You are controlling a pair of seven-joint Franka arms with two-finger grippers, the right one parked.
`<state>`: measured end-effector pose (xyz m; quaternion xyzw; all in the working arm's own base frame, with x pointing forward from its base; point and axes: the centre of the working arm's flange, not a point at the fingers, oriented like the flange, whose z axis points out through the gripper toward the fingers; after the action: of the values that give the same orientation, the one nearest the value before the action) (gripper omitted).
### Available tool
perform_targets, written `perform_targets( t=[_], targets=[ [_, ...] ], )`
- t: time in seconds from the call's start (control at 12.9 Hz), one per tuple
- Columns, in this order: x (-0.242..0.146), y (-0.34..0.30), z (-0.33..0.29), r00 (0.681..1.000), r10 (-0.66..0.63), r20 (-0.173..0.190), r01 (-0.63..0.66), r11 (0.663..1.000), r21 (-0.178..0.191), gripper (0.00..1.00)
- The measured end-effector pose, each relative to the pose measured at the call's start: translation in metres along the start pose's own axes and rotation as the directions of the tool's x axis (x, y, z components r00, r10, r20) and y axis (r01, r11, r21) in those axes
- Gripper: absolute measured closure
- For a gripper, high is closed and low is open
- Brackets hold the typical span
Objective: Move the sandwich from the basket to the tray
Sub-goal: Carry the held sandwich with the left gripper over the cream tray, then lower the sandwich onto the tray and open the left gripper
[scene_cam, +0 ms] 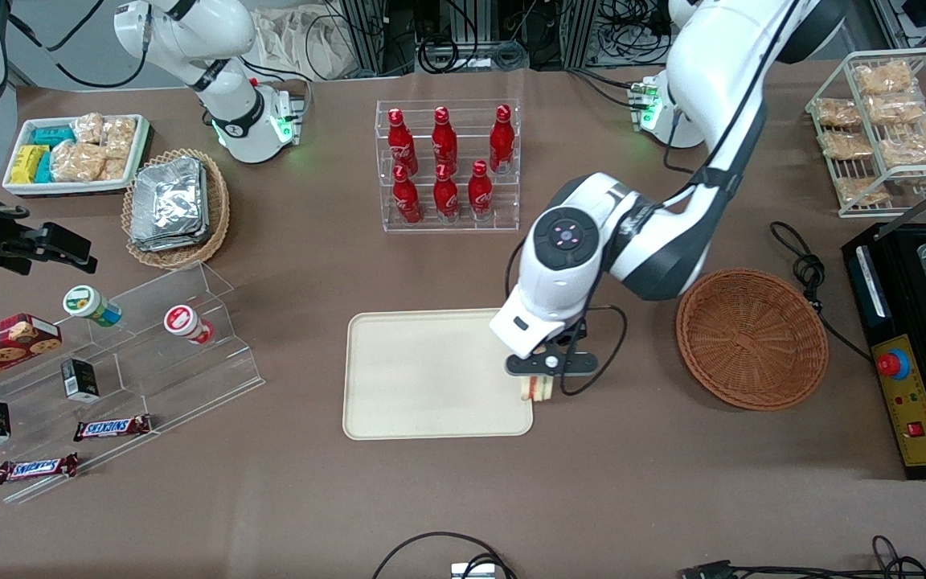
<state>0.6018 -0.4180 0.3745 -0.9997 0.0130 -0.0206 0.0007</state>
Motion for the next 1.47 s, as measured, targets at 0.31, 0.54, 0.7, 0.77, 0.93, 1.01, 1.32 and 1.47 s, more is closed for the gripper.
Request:
perform_targets(
  t=[0.31, 0.54, 0.7, 0.77, 0.93, 1.01, 1.32, 1.47],
  targets=[
    [-0.015, 0.031, 0.057, 0.998, 0.044, 0.04, -0.044, 0.999, -0.007, 0.8],
    [-0.026, 0.049, 0.095, 0.997, 0.066, 0.039, -0.066, 0.998, 0.009, 0.8],
    [-0.024, 0.05, 0.111, 0.998, 0.059, 0.028, -0.059, 0.998, 0.004, 0.8],
    [-0.023, 0.049, 0.114, 0.998, 0.056, 0.027, -0.056, 0.998, 0.002, 0.8],
    [-0.022, 0.048, 0.119, 0.998, 0.053, 0.029, -0.054, 0.999, 0.005, 0.8],
    [-0.022, 0.048, 0.122, 0.998, 0.055, 0.028, -0.055, 0.998, 0.005, 0.8],
    [-0.023, 0.047, 0.141, 0.997, 0.061, 0.037, -0.061, 0.998, 0.019, 0.78],
    [-0.024, 0.047, 0.149, 0.997, 0.062, 0.042, -0.063, 0.998, 0.026, 0.74]
  ],
)
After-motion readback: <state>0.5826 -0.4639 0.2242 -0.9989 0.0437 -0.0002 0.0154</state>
